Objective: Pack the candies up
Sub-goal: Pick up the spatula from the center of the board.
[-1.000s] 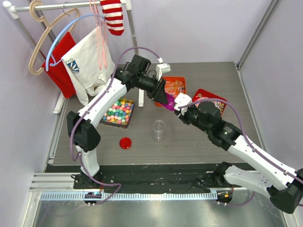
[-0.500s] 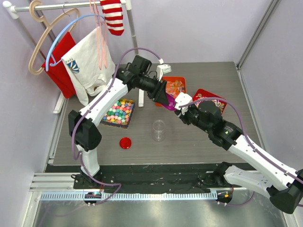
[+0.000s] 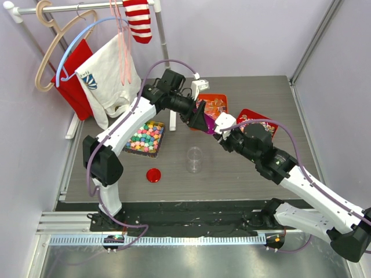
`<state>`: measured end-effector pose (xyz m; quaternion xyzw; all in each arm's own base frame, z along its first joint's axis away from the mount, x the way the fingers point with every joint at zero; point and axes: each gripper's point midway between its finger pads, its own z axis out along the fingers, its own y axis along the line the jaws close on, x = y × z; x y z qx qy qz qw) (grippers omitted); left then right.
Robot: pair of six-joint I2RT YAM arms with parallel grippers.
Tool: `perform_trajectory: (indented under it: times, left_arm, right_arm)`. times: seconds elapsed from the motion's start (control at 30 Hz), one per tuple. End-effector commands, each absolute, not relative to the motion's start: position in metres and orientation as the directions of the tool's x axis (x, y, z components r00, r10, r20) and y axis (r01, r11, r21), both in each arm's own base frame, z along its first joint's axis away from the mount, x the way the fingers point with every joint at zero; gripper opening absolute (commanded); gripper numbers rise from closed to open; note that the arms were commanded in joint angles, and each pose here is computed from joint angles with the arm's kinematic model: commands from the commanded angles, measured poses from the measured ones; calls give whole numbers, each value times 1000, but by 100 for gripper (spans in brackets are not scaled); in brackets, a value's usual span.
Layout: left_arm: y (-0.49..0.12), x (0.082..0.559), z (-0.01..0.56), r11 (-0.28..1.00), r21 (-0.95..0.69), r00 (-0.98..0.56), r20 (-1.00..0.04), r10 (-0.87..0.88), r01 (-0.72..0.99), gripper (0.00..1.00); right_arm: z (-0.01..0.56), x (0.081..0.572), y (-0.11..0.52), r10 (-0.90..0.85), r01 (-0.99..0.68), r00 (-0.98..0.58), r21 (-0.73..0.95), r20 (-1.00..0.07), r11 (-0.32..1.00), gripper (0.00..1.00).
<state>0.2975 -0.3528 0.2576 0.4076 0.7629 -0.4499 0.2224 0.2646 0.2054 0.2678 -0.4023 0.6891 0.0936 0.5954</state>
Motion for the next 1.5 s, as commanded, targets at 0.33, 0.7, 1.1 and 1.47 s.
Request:
perform_trajectory:
  times: [0.33, 0.7, 1.1, 1.47]
  left_arm:
    - [-342, 295, 266, 281, -485, -560, -723, 404, 828, 63]
    - [-345, 293, 265, 254, -506, -566, -718, 406, 824, 4]
    - [-349, 294, 264, 223, -589, -626, -682, 377, 777, 0]
    - [-350, 292, 265, 187, -630, -648, -666, 369, 754, 0]
  right_arm:
    - [325, 256, 215, -307, -698, 111, -294, -945, 652, 1]
    - [314, 263, 212, -327, -677, 112, -313, -938, 666, 1]
    - [317, 262, 209, -336, -669, 131, -334, -933, 664, 33]
    - [310, 267, 208, -360, -656, 137, -356, -923, 665, 44]
